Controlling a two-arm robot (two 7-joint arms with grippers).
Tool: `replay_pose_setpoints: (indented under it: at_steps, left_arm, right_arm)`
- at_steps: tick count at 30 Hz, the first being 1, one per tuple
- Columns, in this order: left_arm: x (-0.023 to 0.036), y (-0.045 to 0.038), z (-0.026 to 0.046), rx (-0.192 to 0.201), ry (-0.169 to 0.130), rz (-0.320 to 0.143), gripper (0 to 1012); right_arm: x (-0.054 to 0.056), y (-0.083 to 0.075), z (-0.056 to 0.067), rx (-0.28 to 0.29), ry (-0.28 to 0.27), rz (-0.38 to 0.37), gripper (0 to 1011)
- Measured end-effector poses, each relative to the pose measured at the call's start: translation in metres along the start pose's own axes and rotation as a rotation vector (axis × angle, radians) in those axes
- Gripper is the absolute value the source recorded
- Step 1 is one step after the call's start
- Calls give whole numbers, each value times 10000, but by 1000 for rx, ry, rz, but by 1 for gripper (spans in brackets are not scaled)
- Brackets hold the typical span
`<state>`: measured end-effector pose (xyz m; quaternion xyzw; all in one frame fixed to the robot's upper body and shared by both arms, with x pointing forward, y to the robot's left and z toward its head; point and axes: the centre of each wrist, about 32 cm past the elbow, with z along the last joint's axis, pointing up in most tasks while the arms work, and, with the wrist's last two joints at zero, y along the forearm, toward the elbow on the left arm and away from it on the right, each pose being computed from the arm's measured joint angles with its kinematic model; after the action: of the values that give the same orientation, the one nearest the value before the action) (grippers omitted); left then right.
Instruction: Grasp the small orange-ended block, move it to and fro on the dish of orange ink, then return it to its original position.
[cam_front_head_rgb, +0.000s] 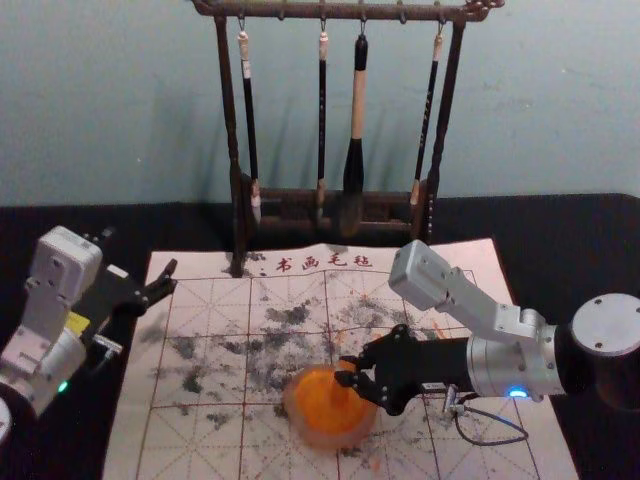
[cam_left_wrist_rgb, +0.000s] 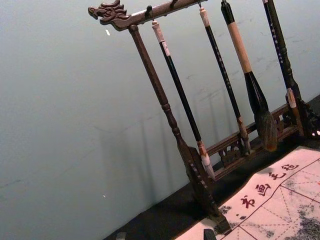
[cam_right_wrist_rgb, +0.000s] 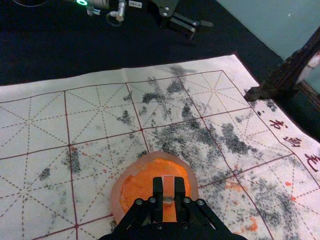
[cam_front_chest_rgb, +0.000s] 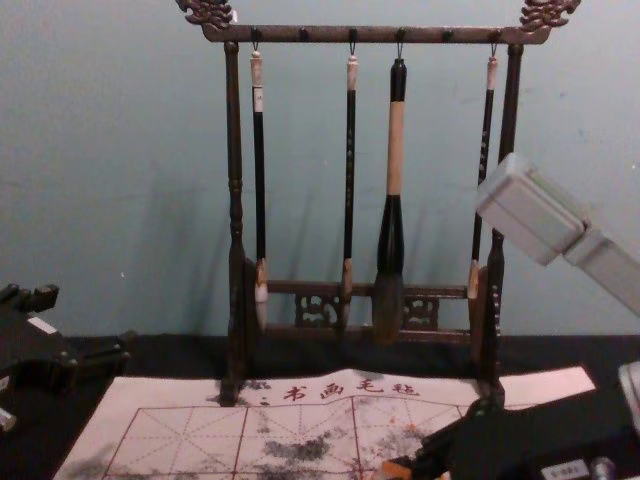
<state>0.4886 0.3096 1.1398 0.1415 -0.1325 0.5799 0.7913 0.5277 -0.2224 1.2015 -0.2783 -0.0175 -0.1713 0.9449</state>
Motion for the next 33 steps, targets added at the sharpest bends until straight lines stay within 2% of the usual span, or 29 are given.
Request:
replay_pose_setpoints:
  at_steps: [7, 14, 28, 33]
  left_arm:
    - [0, 0, 0, 0, 0, 0, 1001]
    - [0, 0, 0, 0, 0, 0, 1001]
    - [0, 0, 0, 0, 0, 0, 1001]
    - [0, 0, 0, 0, 0, 0, 1001]
  right_arm:
    - [-18, -72, -14, -1, 6, -15, 90]
    - [-40, -207, -12, 27, 23, -53, 90]
    - [-15, -746, -55, 85, 72, -235, 90]
    - [-36, -851, -63, 76, 81, -265, 90]
